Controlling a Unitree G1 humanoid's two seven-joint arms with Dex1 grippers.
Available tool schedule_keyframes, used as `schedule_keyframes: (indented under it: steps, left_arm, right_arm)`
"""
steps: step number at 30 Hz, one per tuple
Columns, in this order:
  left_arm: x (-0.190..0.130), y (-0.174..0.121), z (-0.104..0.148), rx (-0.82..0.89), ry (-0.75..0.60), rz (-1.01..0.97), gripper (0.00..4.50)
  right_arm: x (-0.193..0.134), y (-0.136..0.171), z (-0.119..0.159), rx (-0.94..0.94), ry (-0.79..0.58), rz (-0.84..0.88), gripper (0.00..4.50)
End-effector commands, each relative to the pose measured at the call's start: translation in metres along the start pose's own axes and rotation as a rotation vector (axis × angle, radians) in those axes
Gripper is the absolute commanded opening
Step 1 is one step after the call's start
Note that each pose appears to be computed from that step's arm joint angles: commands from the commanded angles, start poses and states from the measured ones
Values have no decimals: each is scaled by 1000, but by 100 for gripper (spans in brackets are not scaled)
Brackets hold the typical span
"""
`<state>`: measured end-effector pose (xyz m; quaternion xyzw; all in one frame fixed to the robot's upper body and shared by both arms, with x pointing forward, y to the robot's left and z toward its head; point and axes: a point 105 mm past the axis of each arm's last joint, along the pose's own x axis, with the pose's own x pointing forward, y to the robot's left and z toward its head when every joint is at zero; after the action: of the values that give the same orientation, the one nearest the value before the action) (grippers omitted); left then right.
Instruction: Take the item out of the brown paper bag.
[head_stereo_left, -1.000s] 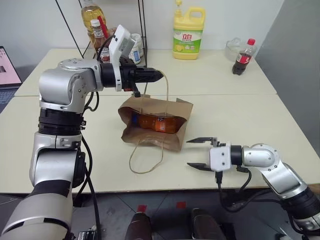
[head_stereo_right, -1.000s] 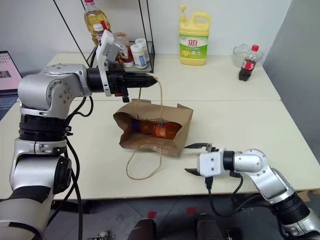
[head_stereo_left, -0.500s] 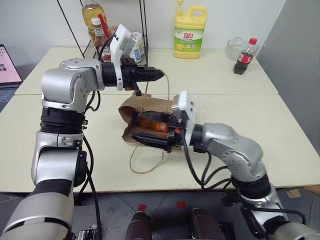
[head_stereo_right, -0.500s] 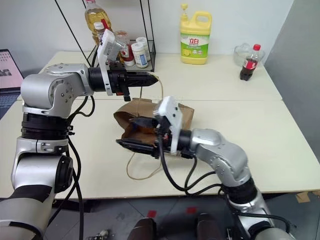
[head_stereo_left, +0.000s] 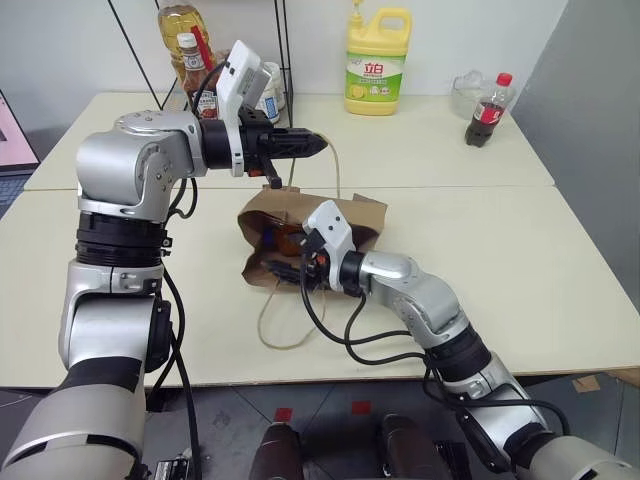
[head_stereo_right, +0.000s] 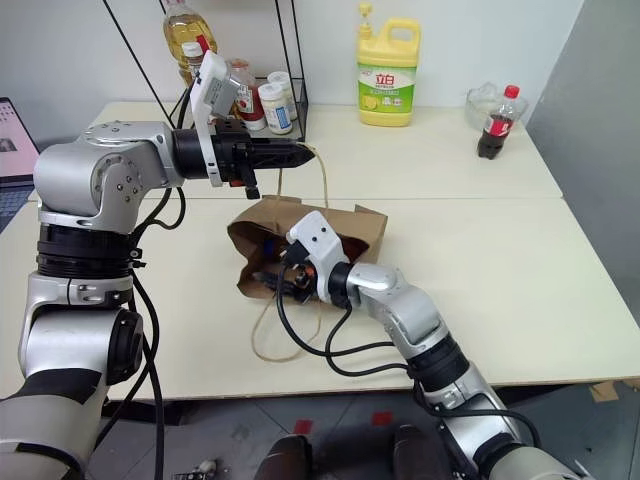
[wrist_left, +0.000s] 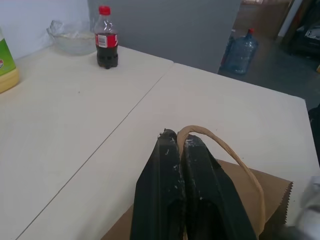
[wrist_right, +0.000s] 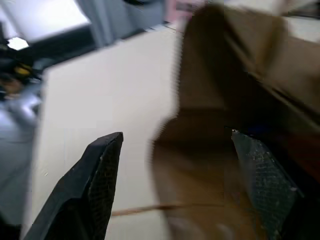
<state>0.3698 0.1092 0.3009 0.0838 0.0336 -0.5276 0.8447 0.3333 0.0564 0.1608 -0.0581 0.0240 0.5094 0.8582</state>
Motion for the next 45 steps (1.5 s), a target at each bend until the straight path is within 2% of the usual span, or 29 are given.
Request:
schedule_keyframes:
  steps: [1, 4, 7, 10, 11, 16, 25, 32, 37, 45]
  left_arm:
    - [-5, -4, 16, 50, -38, 2, 0]
    - [-5, -5, 15, 51, -40, 1, 0]
    - [-5, -6, 14, 51, -42, -1, 0]
    - [-4, -6, 14, 52, -44, -3, 0]
    - [-4, -6, 14, 53, -45, -4, 0]
    - [-1, -7, 15, 53, -52, -11, 0]
    - [0, -7, 14, 52, -52, -9, 0]
    - [0, -7, 14, 51, -53, -5, 0]
    - [-1, -6, 13, 51, -56, 3, 0]
    - [-1, -3, 14, 48, -62, 18, 0]
  right_arm:
    - [1, -13, 12, -156, -18, -92, 362]
    - [-3, -23, 9, -304, 22, -152, 362]
    - [-5, -22, 6, -483, 64, -133, 362]
    - [-9, -22, -5, -617, 130, -99, 412]
    - [-10, -23, -7, -633, 143, -98, 446]
    - [-15, -36, -24, -833, 257, -73, 449]
    - [-9, -73, -42, -1000, 396, -119, 449]
    - [-9, -82, -61, -1052, 497, -49, 449]
    - [-10, -85, -63, -1043, 496, -36, 332]
    - [-13, -81, -51, -1100, 420, -19, 325]
